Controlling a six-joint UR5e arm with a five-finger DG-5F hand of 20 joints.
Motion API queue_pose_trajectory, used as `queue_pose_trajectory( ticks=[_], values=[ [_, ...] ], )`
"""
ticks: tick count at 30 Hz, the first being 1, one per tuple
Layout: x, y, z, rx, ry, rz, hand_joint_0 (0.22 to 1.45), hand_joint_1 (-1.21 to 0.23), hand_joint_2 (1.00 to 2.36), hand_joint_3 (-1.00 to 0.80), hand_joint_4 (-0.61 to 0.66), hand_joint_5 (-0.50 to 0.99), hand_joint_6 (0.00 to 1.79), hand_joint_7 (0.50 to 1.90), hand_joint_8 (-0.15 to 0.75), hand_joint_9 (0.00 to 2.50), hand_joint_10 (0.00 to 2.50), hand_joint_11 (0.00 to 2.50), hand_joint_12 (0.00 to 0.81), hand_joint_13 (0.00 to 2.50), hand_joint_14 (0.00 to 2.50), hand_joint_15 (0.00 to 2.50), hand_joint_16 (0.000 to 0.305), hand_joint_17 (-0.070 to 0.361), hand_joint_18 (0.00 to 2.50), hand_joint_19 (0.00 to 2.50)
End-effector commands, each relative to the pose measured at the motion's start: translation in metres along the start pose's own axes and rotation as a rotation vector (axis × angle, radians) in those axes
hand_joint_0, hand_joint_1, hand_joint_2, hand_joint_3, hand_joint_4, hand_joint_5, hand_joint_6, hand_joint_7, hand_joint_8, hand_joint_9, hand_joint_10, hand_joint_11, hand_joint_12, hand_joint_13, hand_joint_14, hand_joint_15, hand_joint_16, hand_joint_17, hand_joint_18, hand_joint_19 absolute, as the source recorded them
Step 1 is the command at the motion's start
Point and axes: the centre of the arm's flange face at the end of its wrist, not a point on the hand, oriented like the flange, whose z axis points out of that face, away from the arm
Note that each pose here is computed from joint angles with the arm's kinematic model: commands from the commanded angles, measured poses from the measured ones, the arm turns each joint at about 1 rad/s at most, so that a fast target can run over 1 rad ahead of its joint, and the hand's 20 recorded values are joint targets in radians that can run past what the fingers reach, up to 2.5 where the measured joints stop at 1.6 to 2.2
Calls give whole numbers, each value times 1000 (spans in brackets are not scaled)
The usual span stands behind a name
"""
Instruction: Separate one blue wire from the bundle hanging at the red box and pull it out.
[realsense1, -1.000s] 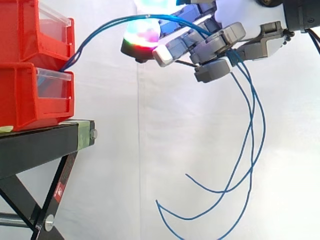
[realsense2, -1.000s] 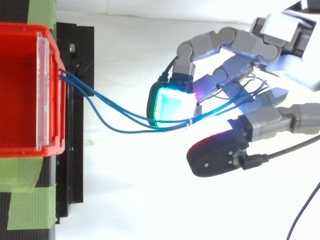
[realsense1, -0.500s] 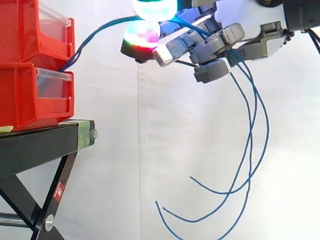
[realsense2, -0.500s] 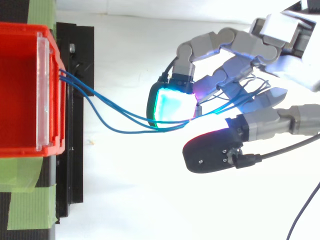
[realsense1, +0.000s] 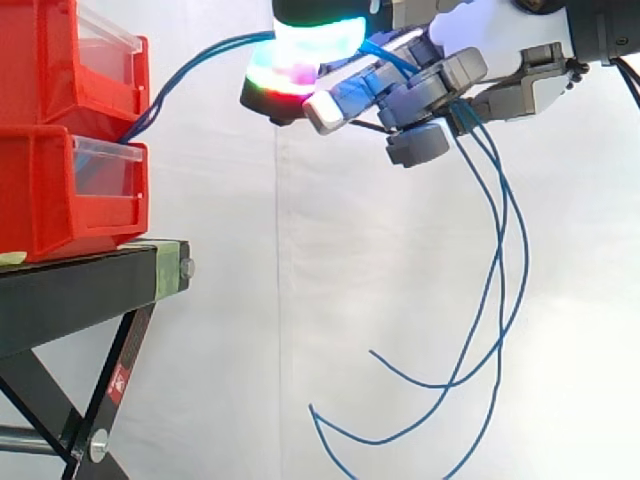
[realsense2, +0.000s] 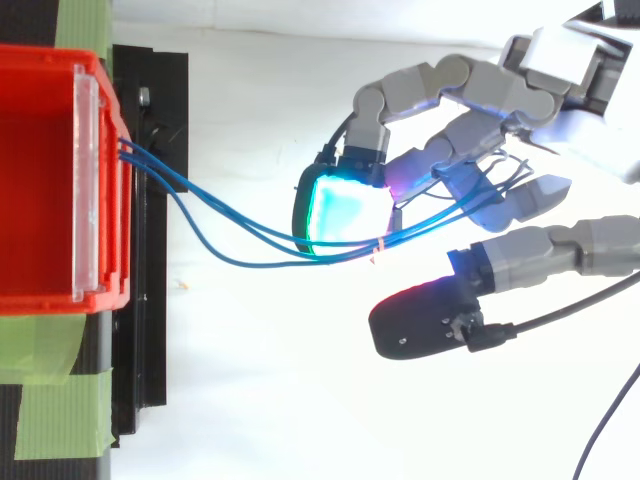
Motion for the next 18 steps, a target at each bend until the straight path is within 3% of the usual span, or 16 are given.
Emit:
queue_pose_trajectory(
  ticks=[1,6,9,18],
  values=[
    [0,0,0,1,0,-1,585,-855,1005,-444,271,-231,780,1077,357,810,19,1061,357,961,1849,1362,48,109,914,1586],
    [0,0,0,-1,0,1,532,-806,1000,-500,281,-218,766,1084,378,844,18,1053,374,970,1871,1303,52,117,930,1549],
    [0,1,0,-2,-1,1,544,-734,1000,-488,277,-210,760,1097,378,881,19,1076,360,989,1851,1298,50,112,940,1554],
    [0,0,0,1,-1,-1,596,-731,1010,-385,265,-204,760,1088,371,913,19,1085,350,1010,1774,1343,46,104,941,1546]
  ],
)
